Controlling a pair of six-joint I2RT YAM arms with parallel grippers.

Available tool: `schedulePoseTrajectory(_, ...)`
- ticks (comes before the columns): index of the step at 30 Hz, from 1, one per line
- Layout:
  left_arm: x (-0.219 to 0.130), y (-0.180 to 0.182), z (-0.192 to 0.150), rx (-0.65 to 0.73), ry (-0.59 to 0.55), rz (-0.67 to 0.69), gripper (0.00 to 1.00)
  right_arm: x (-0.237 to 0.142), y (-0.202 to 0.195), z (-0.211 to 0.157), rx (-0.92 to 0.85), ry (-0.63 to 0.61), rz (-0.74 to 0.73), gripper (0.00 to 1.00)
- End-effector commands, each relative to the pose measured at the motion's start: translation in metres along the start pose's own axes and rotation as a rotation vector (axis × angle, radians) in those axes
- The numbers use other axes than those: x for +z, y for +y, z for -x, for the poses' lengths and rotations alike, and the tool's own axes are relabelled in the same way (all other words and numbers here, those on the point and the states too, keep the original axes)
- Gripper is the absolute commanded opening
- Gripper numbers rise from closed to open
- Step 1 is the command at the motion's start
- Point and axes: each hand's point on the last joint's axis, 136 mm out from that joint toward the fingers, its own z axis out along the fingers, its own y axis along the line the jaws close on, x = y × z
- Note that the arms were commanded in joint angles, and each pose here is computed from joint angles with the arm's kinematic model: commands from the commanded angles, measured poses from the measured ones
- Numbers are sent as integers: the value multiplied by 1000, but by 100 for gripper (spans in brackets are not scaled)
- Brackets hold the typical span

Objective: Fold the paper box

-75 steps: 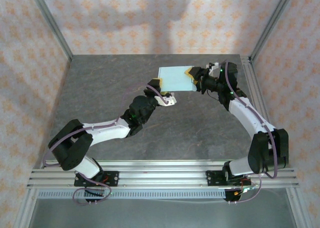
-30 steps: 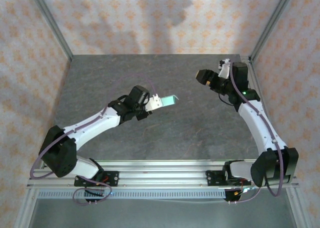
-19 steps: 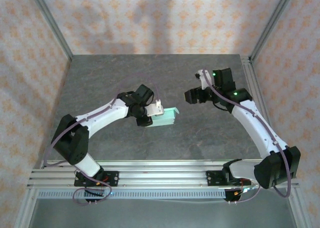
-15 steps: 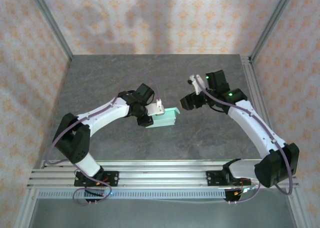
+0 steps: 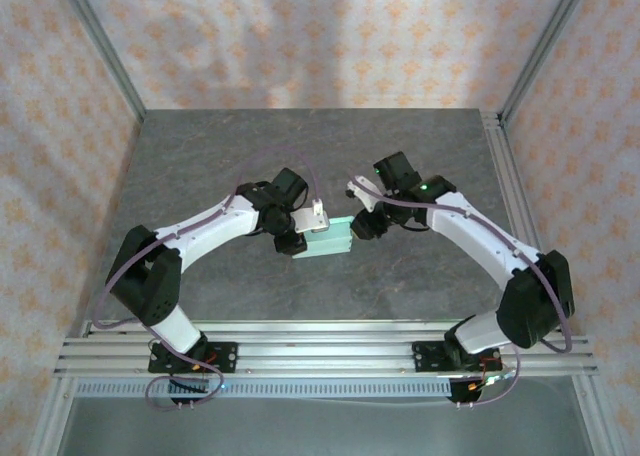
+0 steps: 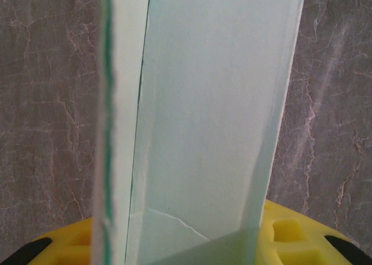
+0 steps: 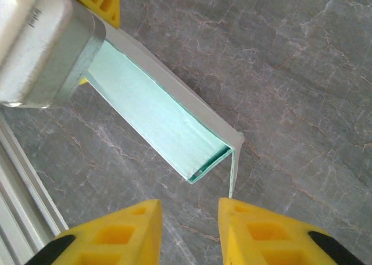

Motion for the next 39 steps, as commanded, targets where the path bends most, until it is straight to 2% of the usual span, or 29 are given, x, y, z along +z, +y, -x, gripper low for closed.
schedulePoseTrajectory(1, 9, -3, -13, -16, 38, -25, 30, 4, -5, 8, -28, -4, -22, 28)
schedulePoseTrajectory(5, 10, -4, -14, -14, 40, -31, 30, 11, -12, 12, -16, -8, -43, 20)
schedulePoseTrajectory(15, 11, -2, -13, -19, 46, -25, 30, 13, -13, 16, 6, -9, -40, 8)
schedulePoseTrajectory(20, 12, -2, -13, -18, 46, -27, 30, 15, -19, 18, 38, -14, -69, 17)
schedulePoseTrajectory(27, 12, -3, -14, -15, 49, -30, 30, 17, -19, 21, 52, -18, -60, 11)
schedulePoseTrajectory(30, 13, -3, -15, -14, 54, -31, 30, 16, -22, 16, 47, -1, -81, 21)
schedulePoseTrajectory(39, 14, -4, -15, -15, 57, -38, 30, 1, -32, 12, 47, -13, -148, 31)
